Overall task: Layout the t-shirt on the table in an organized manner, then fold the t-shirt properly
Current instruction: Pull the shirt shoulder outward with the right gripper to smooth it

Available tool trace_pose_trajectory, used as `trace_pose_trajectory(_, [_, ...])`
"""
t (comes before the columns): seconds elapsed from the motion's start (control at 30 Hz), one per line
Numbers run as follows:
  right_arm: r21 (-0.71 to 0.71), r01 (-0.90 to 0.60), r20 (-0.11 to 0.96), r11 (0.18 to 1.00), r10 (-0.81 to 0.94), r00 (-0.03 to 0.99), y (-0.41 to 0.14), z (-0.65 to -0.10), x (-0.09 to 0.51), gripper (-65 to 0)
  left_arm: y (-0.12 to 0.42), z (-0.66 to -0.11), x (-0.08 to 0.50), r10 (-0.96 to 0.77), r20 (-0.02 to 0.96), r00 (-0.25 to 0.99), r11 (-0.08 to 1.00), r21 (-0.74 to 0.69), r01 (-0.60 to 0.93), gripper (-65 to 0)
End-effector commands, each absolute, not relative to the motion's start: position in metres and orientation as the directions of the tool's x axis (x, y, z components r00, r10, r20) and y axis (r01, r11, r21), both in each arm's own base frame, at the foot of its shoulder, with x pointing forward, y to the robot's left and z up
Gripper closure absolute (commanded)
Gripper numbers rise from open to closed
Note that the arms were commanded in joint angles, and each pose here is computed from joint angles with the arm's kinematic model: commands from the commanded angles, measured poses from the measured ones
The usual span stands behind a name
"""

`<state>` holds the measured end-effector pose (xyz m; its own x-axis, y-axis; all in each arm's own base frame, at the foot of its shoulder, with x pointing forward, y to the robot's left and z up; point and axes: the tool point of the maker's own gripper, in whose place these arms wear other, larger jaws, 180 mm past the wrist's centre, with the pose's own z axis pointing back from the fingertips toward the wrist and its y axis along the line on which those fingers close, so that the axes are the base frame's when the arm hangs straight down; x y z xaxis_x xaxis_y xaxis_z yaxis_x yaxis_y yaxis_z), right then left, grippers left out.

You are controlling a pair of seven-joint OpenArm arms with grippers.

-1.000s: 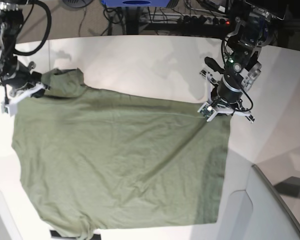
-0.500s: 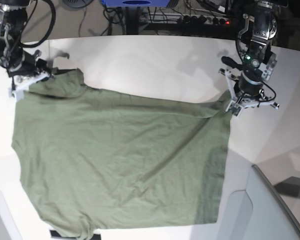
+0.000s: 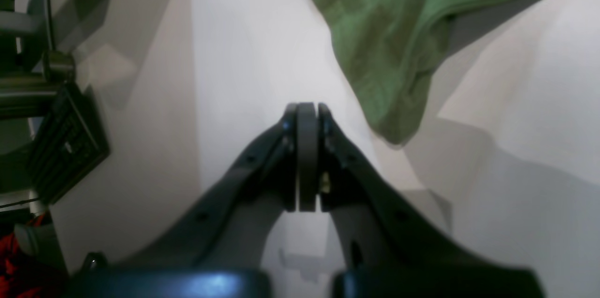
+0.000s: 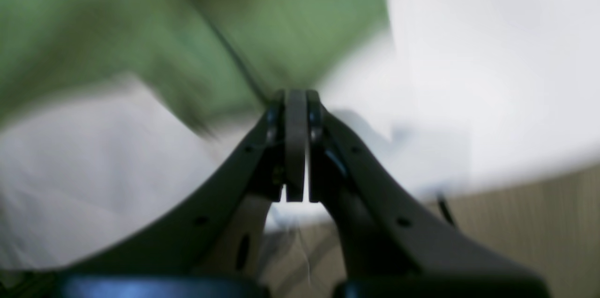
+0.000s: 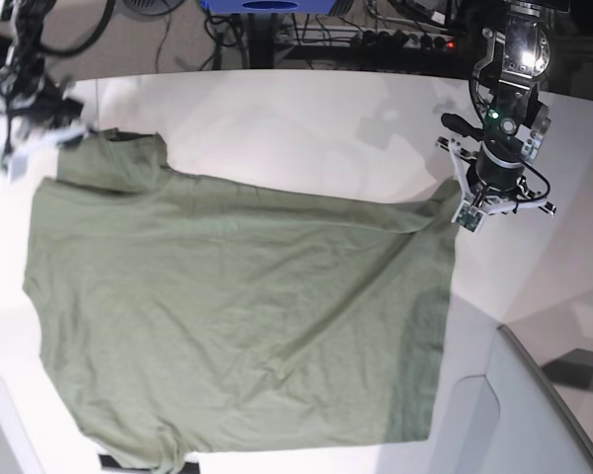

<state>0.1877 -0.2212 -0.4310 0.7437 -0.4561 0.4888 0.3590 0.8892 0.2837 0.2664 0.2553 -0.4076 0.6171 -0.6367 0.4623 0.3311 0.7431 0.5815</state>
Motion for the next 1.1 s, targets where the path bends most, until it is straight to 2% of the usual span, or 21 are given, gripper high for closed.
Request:
trace_pose_trajectory(0.0, [0.295, 0.335, 0.528, 0.895, -0.445, 0.724, -0.222, -0.42, 0.207, -0.2, 0.257, -0.396, 0.274, -0.647, 0.477, 0.595, 0.733, 0.604, 0.313, 0.0])
trace_pose_trajectory(0.2, [0.344, 0.364, 0.436, 0.865, -0.491, 0.754, -0.218, -0.452, 0.242, -0.2, 0.253, -0.394, 0.275, -0.641, 0.491, 0.59, 0.741, 0.599, 0.305, 0.0])
trace_pose_trajectory(0.37, [0.338, 0.425, 0.358, 0.84, -0.532, 0.767, -0.224, -0.484, 0.235, -0.2, 0.252, -0.392, 0.274, -0.643, 0.492, 0.587, 0.739, 0.6, 0.306, 0.0])
trace_pose_trajectory(0.6, [0.246, 0.448, 0.345, 0.859, -0.51, 0.788, -0.24, -0.496, 0.192, -0.2, 0.253, -0.395, 0.272, -0.641, 0.487, 0.592, 0.74, 0.598, 0.309, 0.0])
trace_pose_trajectory(0.77, [0.242, 0.438, 0.347, 0.866, -0.499, 0.794, -0.227, -0.489, 0.166, -0.2, 0.254, -0.395, 0.274, -0.641, 0.488, 0.593, 0.74, 0.599, 0.306, 0.0])
trace_pose_trajectory(0.93, [0.256, 0.44, 0.34, 0.86, -0.507, 0.792, -0.218, -0.489, 0.161, -0.2, 0.253, -0.394, 0.275, -0.64, 0.492, 0.59, 0.741, 0.599, 0.304, 0.0])
trace_pose_trajectory(1.07, [0.262, 0.418, 0.387, 0.87, -0.491, 0.78, -0.219, -0.475, 0.173, -0.2, 0.253, -0.394, 0.275, -0.64, 0.491, 0.591, 0.741, 0.599, 0.304, 0.0])
